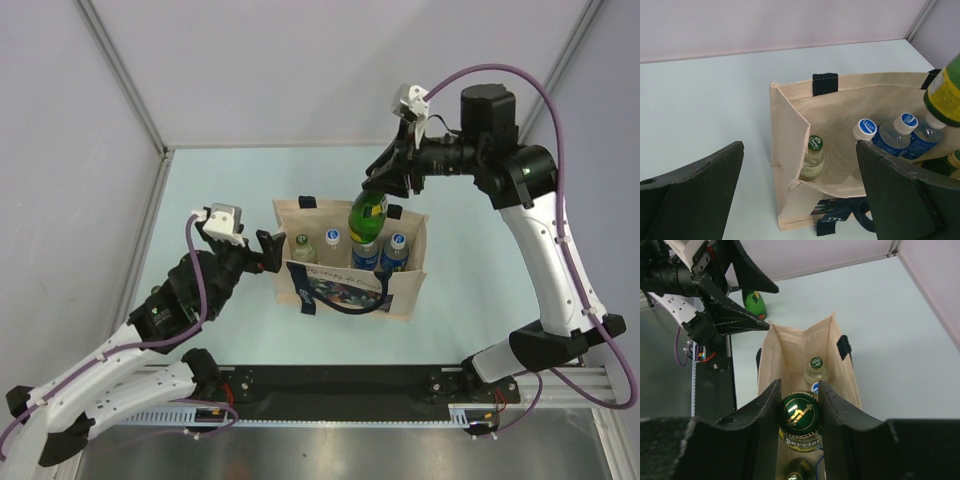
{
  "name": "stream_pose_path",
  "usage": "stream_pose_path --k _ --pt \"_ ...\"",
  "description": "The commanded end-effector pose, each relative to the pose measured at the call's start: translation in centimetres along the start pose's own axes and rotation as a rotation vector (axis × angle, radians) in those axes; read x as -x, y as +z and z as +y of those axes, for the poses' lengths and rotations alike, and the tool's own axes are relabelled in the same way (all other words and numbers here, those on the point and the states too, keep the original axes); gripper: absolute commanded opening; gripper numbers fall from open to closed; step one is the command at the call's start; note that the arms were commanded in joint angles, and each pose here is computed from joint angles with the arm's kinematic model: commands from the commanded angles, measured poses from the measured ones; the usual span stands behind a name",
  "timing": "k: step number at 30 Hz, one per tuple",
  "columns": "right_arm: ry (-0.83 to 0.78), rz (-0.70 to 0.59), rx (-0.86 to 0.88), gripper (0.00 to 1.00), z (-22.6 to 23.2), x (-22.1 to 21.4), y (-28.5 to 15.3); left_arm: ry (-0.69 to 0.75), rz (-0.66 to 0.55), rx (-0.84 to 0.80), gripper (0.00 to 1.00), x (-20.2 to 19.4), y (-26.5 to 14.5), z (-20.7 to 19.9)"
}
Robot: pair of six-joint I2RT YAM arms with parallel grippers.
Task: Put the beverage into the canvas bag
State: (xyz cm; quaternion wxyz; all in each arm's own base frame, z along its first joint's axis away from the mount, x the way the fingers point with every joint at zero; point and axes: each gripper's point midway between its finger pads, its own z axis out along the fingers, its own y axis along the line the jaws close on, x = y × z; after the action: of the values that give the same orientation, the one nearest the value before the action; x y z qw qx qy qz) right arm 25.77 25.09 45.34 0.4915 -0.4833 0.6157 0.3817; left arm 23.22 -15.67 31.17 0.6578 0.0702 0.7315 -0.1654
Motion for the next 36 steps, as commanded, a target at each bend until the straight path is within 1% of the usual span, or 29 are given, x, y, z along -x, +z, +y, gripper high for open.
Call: stream_pose_path --k 1,7,17,22,31,36 --pt "-0.098 -0.075 0.069 0.0 2.9 2.2 0.2 -0.04 -0.015 0.0 1.0 0.2 -0.2 0.1" --pt "-0.07 -0.019 0.14 0.0 3.9 -0.5 2.8 -0.039 -0.015 0.005 1.0 0.2 -0.2 0.2" --pt "-0.032 0.052 0.216 0.0 5.3 -4.2 5.8 -0.052 -0.005 0.017 1.0 -0.8 -0.6 0.7" --pt "-0.009 0.133 0.22 0.0 4.9 -8.3 7.2 -0.051 -0.004 0.023 1.0 -0.8 -0.7 0.9" --pt "-0.009 0.251 0.232 0.0 4.1 -14.4 9.1 -0.049 0.005 0.03 1.0 -1.3 -0.5 1.0" --pt "-0.012 0.341 0.263 0.0 4.3 -18.7 10.0 -0.038 0.015 0.037 1.0 -1.6 -0.5 1.1"
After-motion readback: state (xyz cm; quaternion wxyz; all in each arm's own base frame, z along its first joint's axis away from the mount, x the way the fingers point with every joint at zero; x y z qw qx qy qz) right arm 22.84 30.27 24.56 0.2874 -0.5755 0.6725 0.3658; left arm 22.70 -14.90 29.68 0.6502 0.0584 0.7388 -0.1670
